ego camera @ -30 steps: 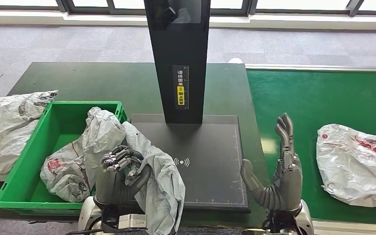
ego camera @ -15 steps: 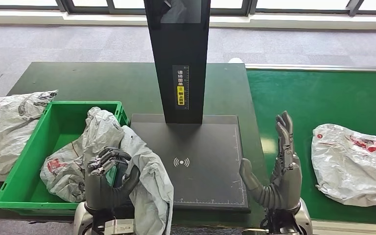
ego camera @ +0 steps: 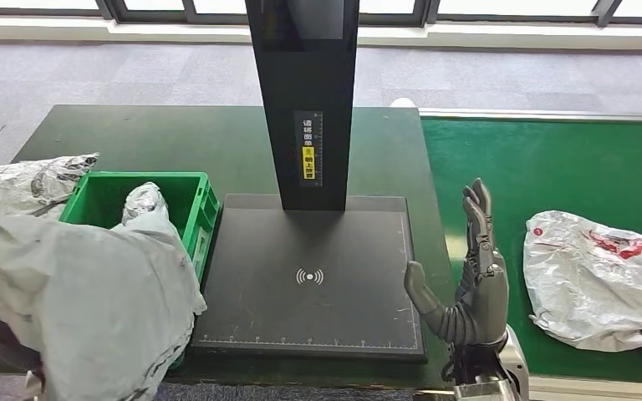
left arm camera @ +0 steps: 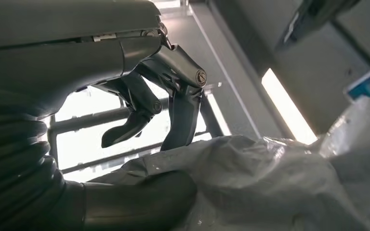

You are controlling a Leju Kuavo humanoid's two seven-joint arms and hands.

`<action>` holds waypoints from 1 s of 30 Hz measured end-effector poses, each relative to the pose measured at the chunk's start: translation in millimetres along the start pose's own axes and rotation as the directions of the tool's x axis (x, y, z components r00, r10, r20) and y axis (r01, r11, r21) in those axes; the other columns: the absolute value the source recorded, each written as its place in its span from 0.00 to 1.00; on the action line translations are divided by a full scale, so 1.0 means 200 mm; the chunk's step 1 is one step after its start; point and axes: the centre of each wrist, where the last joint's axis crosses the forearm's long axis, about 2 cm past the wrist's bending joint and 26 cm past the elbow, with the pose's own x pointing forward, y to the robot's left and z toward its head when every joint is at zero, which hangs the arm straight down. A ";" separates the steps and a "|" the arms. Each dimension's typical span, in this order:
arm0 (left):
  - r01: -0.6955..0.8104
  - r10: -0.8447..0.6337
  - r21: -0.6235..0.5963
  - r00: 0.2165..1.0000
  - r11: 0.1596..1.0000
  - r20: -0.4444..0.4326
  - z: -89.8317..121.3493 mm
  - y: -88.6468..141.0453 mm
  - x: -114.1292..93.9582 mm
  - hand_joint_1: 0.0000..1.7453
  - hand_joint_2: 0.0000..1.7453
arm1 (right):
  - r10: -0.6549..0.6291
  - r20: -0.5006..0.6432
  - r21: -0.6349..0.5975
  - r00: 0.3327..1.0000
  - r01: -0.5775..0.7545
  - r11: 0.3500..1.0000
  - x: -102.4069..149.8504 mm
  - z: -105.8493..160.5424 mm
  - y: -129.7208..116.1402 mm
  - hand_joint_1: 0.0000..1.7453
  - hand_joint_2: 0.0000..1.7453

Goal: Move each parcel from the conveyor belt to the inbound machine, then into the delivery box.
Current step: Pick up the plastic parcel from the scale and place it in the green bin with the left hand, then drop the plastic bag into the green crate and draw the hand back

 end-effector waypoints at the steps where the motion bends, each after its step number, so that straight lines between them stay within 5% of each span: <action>1: 0.009 -0.009 0.016 1.000 1.000 0.008 -0.02 0.02 0.00 1.00 1.00 | -0.001 0.002 0.003 1.000 0.001 1.000 0.00 0.00 0.00 0.00 1.00; 5: 0.009 -0.011 0.061 1.000 0.998 0.024 -0.10 0.07 -0.04 1.00 1.00 | -0.012 0.004 0.021 1.000 0.012 1.000 -0.02 -0.02 0.01 0.00 1.00; 9: 0.057 -0.059 0.048 0.997 0.997 0.048 -0.23 0.09 -0.21 1.00 1.00 | -0.039 0.016 0.043 0.999 0.039 0.998 -0.03 -0.05 0.03 0.00 1.00; 14: 0.328 -0.327 -0.023 0.944 0.944 0.047 -0.42 0.08 -0.47 1.00 1.00 | -0.067 0.037 0.078 0.997 0.064 0.995 -0.03 -0.11 0.07 0.00 1.00; 18: 0.568 -0.580 -0.181 0.815 0.803 -0.018 -0.53 -0.01 -0.69 1.00 1.00 | -0.079 0.043 0.105 0.996 0.074 0.992 -0.02 -0.13 0.10 0.00 1.00; 24: 0.710 -0.785 -0.402 0.619 0.578 -0.035 -0.50 -0.15 -0.93 1.00 1.00 | -0.105 0.043 0.117 0.993 0.100 0.988 0.00 -0.14 0.14 0.00 1.00; 30: 0.682 -0.810 -0.500 0.583 0.534 -0.070 -0.43 -0.17 -1.02 1.00 1.00 | -0.114 0.041 0.109 0.993 0.109 0.988 0.01 -0.15 0.15 0.00 1.00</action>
